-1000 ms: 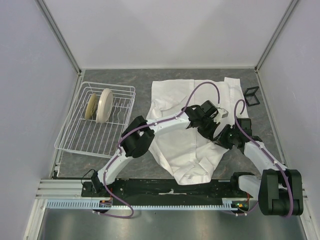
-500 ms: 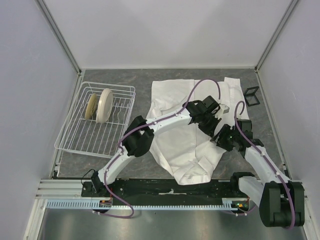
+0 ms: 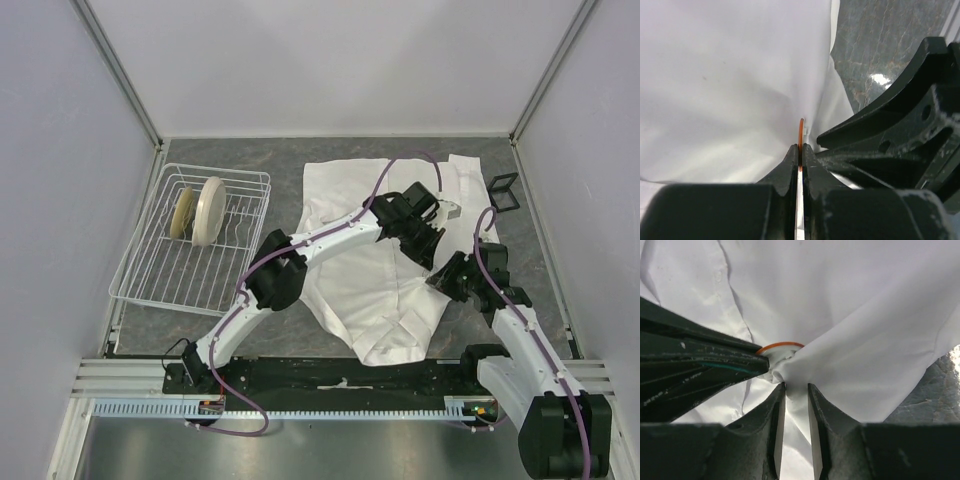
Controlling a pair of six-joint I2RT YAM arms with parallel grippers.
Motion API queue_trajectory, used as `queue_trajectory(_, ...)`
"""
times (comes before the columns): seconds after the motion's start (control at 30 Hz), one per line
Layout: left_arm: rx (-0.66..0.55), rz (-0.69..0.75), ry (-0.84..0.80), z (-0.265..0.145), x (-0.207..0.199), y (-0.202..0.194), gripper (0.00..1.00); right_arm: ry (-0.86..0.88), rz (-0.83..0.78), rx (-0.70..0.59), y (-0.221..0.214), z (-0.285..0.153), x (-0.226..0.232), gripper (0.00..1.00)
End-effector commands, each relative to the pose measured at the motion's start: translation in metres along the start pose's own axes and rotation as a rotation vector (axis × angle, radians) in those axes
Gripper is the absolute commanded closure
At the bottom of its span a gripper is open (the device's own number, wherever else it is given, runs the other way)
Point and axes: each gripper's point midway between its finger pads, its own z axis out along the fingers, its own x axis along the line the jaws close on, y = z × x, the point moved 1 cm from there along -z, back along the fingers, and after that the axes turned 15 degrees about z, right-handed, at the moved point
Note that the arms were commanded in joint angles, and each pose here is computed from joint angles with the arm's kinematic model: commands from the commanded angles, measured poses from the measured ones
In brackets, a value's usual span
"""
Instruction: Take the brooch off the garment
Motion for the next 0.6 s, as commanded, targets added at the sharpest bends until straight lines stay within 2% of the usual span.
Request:
queue_trajectory(0.0,0.012,0.032,0.000,-0.015,-0.006,-0.002,0.98,-0.090,0.037,-0.011,0.000,0.005,-0.017,0.70)
queue_trajectory(0.07,0.013,0.051,0.018,-0.017,-0.002,-0.002,0.98,-0.152,0.077,-0.001,-0.005,0.008,-0.030,0.79)
queue_trajectory(0.17,0.010,0.073,0.047,-0.017,0.004,-0.001,0.98,-0.240,0.124,0.023,-0.015,0.012,-0.051,0.85)
queue_trajectory(0.27,0.005,0.096,0.033,-0.016,0.003,0.000,0.98,-0.273,0.139,0.022,-0.017,0.016,-0.059,0.87)
queue_trajectory(0.33,0.001,0.093,0.035,-0.017,0.005,0.001,0.98,-0.234,0.120,0.037,-0.015,0.017,-0.050,0.86)
queue_trajectory(0.43,-0.022,0.098,0.016,-0.025,0.001,0.009,0.98,-0.243,0.091,-0.018,-0.001,0.011,-0.044,0.85)
queue_trajectory(0.53,-0.042,0.089,-0.022,-0.033,-0.005,0.015,0.98,-0.222,0.088,-0.018,0.001,0.007,-0.036,0.82)
queue_trajectory(0.57,-0.043,0.082,-0.027,-0.035,-0.006,0.016,0.98,-0.196,0.084,-0.017,0.004,0.004,-0.028,0.77)
